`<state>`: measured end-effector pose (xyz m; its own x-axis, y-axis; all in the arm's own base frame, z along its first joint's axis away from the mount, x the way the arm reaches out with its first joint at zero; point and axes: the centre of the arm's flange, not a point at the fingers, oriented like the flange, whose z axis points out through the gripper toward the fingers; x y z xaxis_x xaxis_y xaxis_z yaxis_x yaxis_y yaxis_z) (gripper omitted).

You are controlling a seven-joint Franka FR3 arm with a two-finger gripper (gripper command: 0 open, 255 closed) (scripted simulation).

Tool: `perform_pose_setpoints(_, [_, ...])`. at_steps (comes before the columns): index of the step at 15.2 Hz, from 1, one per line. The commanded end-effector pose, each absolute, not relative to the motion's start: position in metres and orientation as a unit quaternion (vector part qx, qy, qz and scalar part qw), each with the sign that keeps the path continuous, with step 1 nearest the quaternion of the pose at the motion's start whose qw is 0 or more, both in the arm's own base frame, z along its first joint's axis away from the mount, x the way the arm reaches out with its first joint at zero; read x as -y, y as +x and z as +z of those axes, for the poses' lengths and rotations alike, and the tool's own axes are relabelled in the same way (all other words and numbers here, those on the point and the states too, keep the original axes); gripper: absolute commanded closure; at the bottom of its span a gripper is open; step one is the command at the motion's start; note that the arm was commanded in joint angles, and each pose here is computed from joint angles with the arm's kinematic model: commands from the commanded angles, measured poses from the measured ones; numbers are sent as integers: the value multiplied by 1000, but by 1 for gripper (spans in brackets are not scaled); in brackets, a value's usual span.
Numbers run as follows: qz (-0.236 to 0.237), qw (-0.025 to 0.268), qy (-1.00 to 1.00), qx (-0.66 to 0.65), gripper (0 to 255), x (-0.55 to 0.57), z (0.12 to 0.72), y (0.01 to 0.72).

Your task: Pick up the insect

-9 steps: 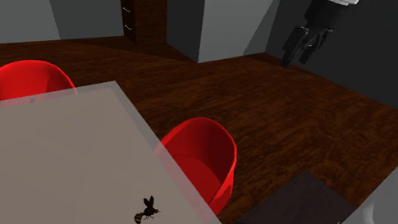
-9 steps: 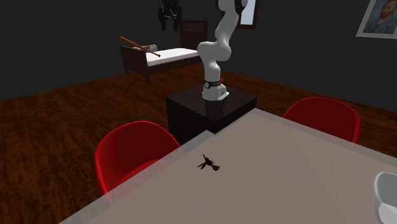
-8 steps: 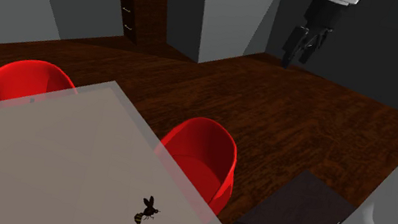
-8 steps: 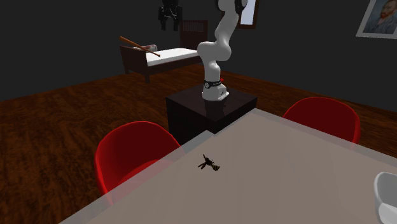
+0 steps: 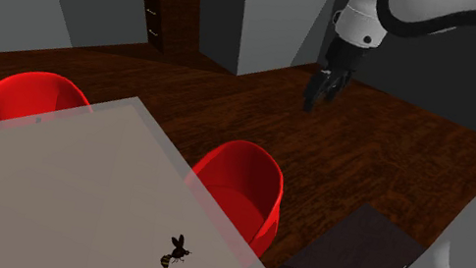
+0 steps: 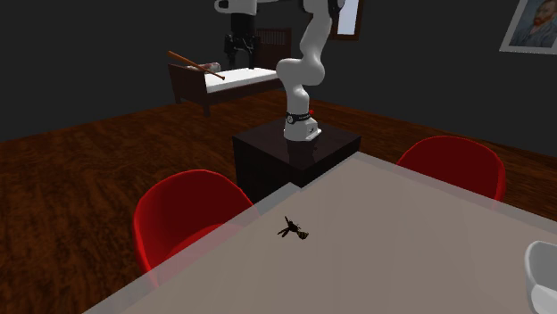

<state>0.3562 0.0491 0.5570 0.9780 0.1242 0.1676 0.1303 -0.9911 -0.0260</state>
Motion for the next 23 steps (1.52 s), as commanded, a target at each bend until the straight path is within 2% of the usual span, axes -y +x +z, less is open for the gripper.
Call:
perform_pose_setpoints(1, [-84,20,-993,76,0,-61,538,363])
perform_pose_setpoints(23, [-76,41,-974,208,0,-217,304,418])
